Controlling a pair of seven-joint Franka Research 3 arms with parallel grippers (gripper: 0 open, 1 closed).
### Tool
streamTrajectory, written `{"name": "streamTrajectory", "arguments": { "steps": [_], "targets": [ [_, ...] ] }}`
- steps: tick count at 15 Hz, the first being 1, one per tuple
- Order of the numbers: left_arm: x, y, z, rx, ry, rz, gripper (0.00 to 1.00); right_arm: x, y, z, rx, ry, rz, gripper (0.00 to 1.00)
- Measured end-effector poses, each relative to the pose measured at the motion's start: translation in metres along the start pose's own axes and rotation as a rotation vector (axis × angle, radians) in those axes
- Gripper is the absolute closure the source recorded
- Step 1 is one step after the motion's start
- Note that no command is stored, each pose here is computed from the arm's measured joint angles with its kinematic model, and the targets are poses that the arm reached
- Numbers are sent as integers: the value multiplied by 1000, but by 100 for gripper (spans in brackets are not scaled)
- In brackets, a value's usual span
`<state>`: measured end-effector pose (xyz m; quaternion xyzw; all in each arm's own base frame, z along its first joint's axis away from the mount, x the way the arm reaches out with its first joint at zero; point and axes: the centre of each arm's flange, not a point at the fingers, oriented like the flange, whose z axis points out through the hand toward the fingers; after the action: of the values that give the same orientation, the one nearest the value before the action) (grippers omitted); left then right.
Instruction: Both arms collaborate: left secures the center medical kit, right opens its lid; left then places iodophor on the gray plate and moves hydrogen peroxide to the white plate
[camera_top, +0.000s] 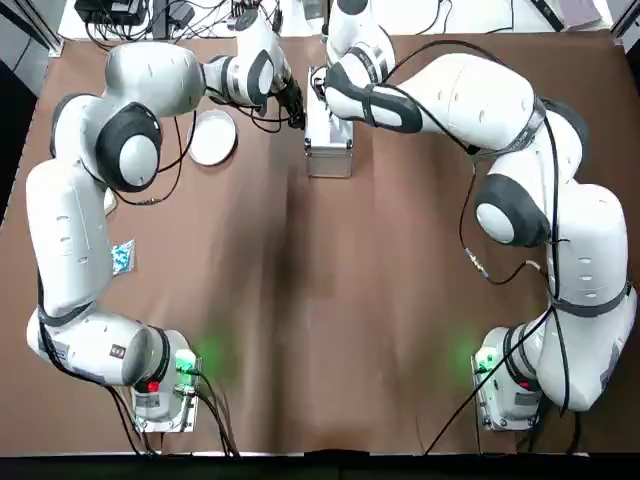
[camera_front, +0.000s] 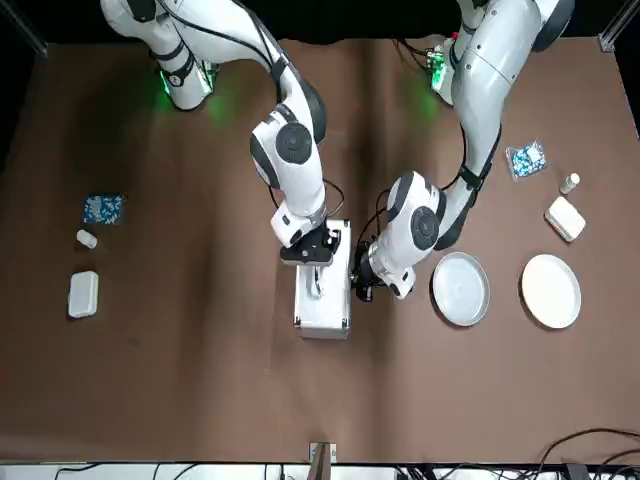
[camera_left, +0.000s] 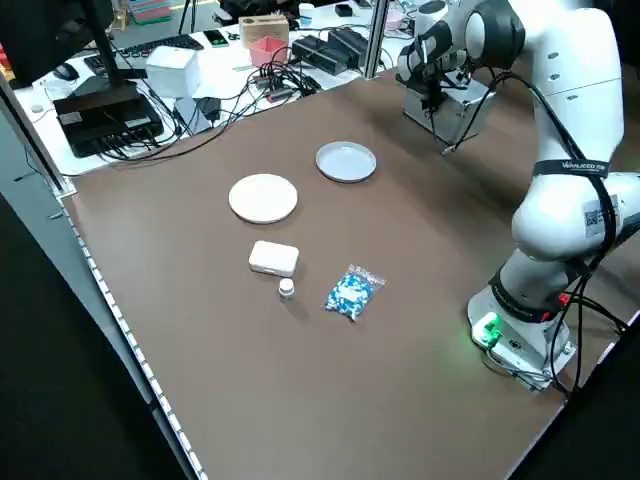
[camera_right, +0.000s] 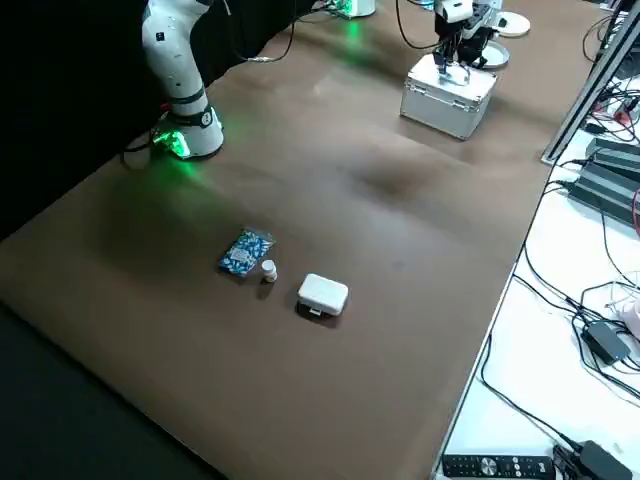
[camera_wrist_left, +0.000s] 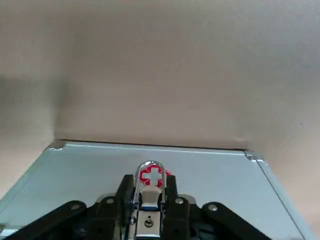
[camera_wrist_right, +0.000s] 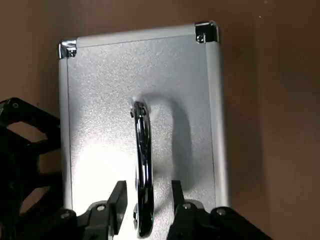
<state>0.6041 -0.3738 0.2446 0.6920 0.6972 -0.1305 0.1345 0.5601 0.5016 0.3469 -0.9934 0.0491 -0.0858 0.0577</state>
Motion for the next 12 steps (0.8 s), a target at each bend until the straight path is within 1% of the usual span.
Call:
{"name": "streamTrajectory", "arguments": {
  "steps": [8,12],
  "targets": [
    [0,0,0,0,0,0,70,2,1,0,3,-2,21,58],
    [0,0,0,0,0,0,70,3,2,-1,8,-5,30,60]
  ]
}}
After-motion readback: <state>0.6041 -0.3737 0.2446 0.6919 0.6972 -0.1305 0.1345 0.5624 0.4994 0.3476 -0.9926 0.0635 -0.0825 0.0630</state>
